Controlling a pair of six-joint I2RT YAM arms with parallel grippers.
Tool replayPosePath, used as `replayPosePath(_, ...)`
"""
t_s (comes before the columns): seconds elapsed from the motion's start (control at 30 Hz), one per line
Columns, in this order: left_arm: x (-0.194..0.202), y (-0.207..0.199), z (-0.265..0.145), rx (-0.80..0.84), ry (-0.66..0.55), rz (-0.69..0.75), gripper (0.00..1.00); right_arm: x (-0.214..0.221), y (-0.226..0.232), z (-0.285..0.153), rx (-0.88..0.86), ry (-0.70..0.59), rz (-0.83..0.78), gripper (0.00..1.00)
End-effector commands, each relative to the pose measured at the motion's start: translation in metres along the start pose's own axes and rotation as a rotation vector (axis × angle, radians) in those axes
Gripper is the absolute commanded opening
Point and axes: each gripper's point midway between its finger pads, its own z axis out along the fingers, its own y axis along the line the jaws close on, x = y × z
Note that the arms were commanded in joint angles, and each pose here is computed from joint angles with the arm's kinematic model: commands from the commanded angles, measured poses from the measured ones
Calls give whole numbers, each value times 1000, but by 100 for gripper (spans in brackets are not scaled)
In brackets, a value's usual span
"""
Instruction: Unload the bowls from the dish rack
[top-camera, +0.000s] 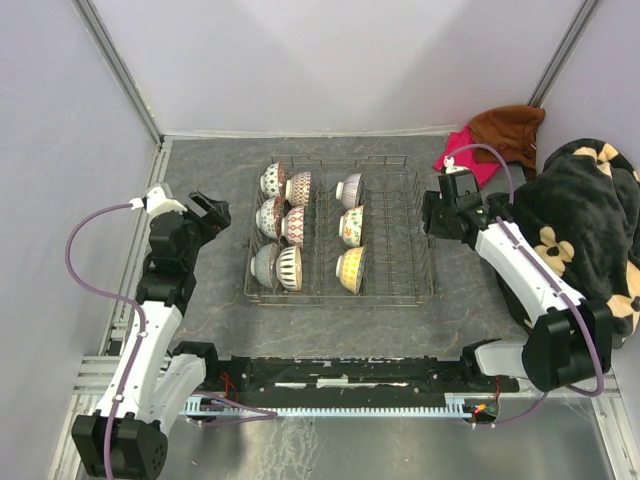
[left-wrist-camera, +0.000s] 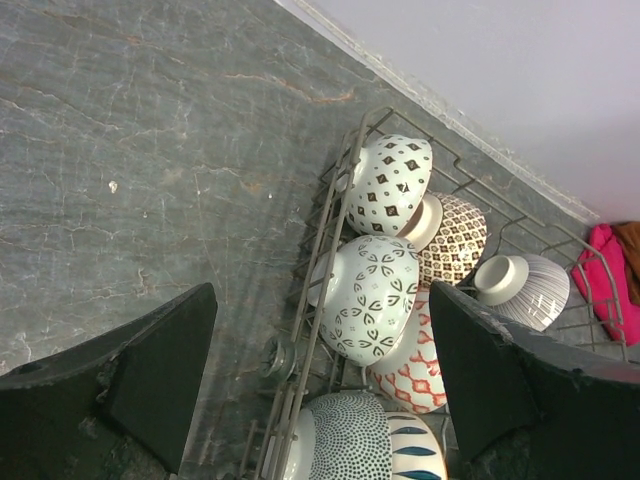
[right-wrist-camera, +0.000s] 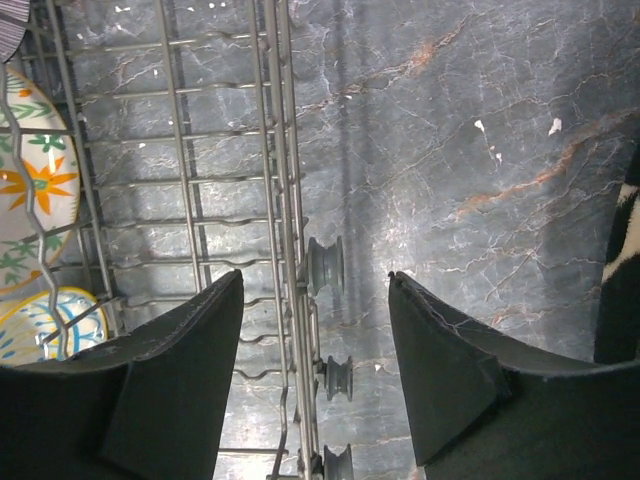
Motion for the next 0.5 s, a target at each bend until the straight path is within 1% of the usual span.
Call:
replayPosePath(0.0,-8,-10,-1,33,-4,33,93,-21,1,8,29,-34,-19,67)
replayPosePath(0.3,6,-8,4,26,28,34,92,-31,18,43,2,13,-29,62)
replayPosePath(0.4,8,-8,5,25,32,35,92,-32,21,53,5,25,-24,57)
replayPosePath(0.47,9,-6,5,20,33,36,92,-33,25,59,-9,35,-17,51)
